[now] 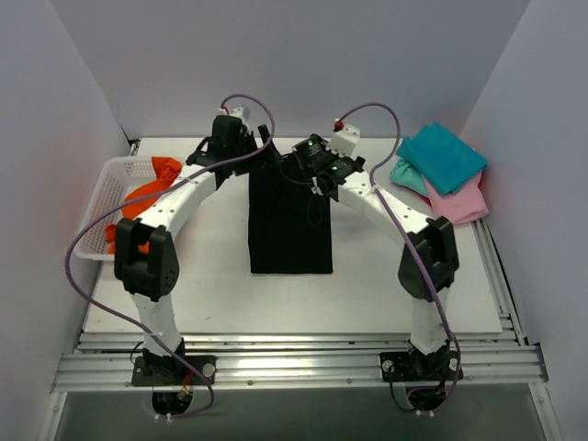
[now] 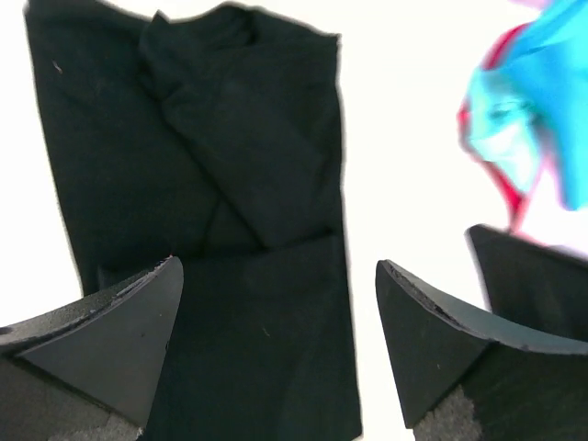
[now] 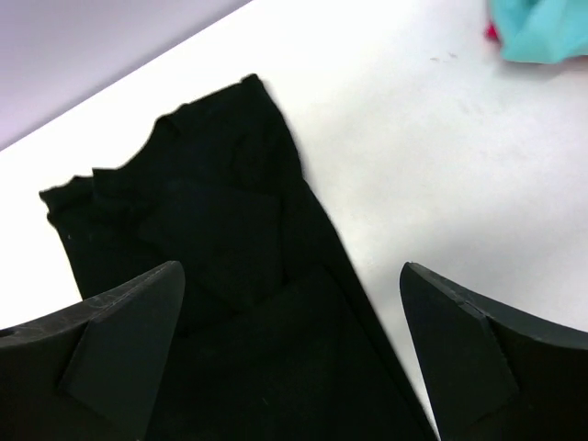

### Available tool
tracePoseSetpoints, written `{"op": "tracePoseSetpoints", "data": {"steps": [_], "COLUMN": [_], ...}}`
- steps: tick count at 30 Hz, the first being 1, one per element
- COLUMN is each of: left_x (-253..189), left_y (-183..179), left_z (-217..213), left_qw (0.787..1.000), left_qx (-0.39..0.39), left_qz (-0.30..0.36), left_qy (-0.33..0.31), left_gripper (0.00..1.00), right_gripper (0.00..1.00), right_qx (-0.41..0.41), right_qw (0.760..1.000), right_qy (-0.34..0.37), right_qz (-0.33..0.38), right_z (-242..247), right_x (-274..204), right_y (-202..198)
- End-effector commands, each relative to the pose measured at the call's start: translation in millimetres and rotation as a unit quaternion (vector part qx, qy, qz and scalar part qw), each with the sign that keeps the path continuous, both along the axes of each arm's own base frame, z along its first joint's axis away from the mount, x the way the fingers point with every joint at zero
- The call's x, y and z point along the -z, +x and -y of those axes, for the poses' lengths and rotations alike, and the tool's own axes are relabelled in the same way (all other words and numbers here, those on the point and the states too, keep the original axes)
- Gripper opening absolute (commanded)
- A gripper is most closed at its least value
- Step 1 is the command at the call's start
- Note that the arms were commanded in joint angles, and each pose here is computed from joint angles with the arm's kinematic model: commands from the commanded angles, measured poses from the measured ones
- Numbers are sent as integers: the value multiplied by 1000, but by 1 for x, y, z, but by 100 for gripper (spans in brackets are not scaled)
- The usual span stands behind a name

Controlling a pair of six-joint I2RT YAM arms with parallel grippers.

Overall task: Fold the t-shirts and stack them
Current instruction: Fold the tshirt

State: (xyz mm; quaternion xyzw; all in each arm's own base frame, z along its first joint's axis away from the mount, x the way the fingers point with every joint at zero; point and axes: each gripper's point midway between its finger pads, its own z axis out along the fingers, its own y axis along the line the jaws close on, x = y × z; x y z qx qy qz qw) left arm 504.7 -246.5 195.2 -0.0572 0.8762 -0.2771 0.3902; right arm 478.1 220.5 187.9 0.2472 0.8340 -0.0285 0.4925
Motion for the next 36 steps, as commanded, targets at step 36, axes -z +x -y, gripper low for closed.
{"op": "tracePoseSetpoints", "data": {"steps": [36], "left_x": [159], "left_y": [-215], "left_z": [-35], "left_qw": [993], "left_qx": [-83], "left_qz": [-71], "left_qy": [-44], "left_gripper": [94], "right_gripper": [100], "right_qx": [-147], "right_qw": [979], "right_qy": [132], "right_qz": [-43], "right_z": [31], "right_x": [143], "right_y": [-201]}}
